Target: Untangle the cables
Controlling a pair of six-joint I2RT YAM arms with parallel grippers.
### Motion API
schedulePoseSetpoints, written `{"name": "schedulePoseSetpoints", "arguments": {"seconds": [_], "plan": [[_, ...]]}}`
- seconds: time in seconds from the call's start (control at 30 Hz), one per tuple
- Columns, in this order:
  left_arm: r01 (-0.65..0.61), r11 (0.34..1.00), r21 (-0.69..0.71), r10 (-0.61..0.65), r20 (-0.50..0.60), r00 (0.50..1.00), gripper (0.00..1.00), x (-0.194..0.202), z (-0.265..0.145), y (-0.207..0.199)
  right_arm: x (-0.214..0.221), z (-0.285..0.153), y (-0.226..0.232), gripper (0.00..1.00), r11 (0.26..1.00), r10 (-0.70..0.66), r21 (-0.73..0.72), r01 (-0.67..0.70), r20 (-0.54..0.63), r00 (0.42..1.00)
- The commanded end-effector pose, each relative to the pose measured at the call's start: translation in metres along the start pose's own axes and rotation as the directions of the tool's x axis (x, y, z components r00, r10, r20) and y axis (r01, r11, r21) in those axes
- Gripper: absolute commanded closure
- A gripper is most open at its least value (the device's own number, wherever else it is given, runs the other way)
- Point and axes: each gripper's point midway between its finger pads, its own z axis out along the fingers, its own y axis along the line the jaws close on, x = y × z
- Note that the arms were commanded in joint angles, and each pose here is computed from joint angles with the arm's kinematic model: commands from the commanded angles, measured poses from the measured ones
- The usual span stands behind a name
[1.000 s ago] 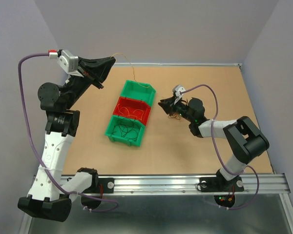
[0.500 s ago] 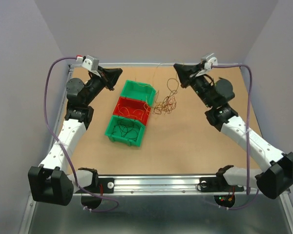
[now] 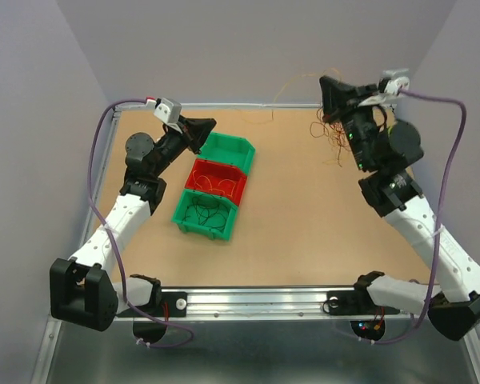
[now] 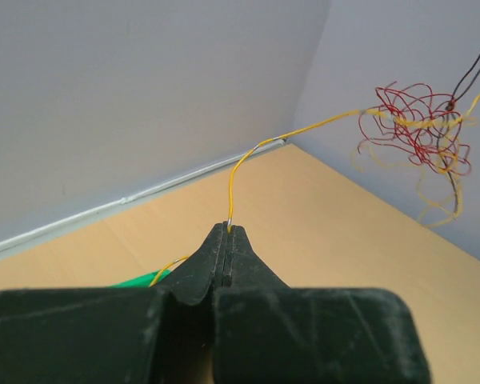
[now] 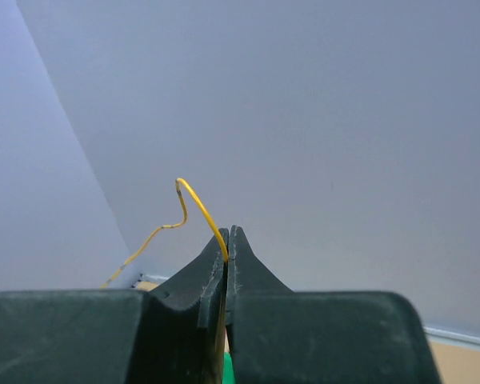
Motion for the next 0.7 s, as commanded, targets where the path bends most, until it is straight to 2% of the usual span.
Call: {"name": "schedulePoseSetpoints", "arguments": {"seconds": [0.0, 0.03, 0.1, 0.17, 0.2, 0.23, 0.3, 0.33, 0.4, 0.43, 0.57, 0.6, 0.63, 0.67], "plan": [[-0.067, 0.997, 0.027, 0.065, 0.075, 0.995, 1.00, -0.017, 0.001, -0.013, 0.186, -0.061, -0.046, 1.00, 0.983, 0.052, 0.181, 0.022, -0.394, 0.918], [-0.071, 0.997, 0.031, 0.068, 0.077, 0.995, 1.00, -0.018, 0.001, -0.014, 0.229, -0.079, -0.059, 0.99, 0.967, 0.116, 0.256, 0.004, -0.452, 0.885], [-0.067, 0.997, 0.030, 0.064, 0.075, 0.995, 1.00, -0.015, 0.000, -0.016, 0.284, -0.100, -0.081, 0.99, 0.944, 0.127, 0.324, 0.061, -0.528, 0.840], [-0.070, 0.997, 0.035, 0.068, 0.077, 0.995, 1.00, -0.016, 0.000, -0.019, 0.256, -0.082, -0.076, 0.99, 0.947, 0.096, 0.308, 0.092, -0.544, 0.834], [-0.072, 0.997, 0.035, 0.069, 0.079, 0.994, 1.00, -0.016, -0.001, -0.020, 0.213, -0.059, -0.058, 1.00, 0.963, 0.097, 0.264, 0.050, -0.517, 0.850], [-0.076, 0.996, 0.042, 0.072, 0.079, 0.994, 1.00, -0.015, -0.001, -0.023, 0.108, -0.029, -0.025, 1.00, 0.981, 0.111, 0.190, -0.037, -0.393, 0.913], [-0.080, 0.996, 0.041, 0.076, 0.083, 0.994, 1.00, -0.016, -0.002, -0.025, -0.007, -0.020, 0.037, 0.99, 0.985, 0.149, -0.051, -0.165, -0.225, 0.963], [-0.077, 0.996, 0.042, 0.073, 0.081, 0.994, 1.00, -0.015, -0.002, -0.026, -0.089, -0.023, 0.064, 0.99, 0.960, 0.207, -0.172, -0.221, -0.097, 0.973], [-0.083, 0.996, 0.036, 0.080, 0.085, 0.993, 1.00, -0.016, -0.002, -0.025, -0.120, -0.026, 0.073, 0.99, 0.949, 0.215, -0.217, -0.227, -0.078, 0.973], [-0.080, 0.996, 0.036, 0.077, 0.083, 0.994, 1.00, -0.015, -0.002, -0.025, -0.114, -0.026, 0.070, 1.00, 0.958, 0.185, -0.200, -0.204, -0.108, 0.977], [-0.073, 0.997, 0.038, 0.070, 0.072, 0.995, 1.00, -0.010, 0.000, -0.025, 0.010, -0.029, 0.032, 1.00, 0.992, 0.110, -0.020, -0.121, -0.280, 0.954], [-0.073, 0.997, 0.037, 0.070, 0.069, 0.995, 1.00, -0.009, 0.001, -0.024, 0.112, -0.053, 0.000, 0.99, 0.994, 0.075, 0.101, -0.034, -0.436, 0.897], [-0.071, 0.997, 0.037, 0.069, 0.067, 0.995, 1.00, -0.008, 0.002, -0.024, 0.141, -0.055, -0.013, 0.99, 0.986, 0.102, 0.161, -0.037, -0.419, 0.902], [-0.071, 0.997, 0.036, 0.069, 0.064, 0.996, 1.00, -0.006, 0.002, -0.023, 0.188, -0.071, -0.031, 1.00, 0.977, 0.115, 0.214, -0.013, -0.475, 0.873]]}}
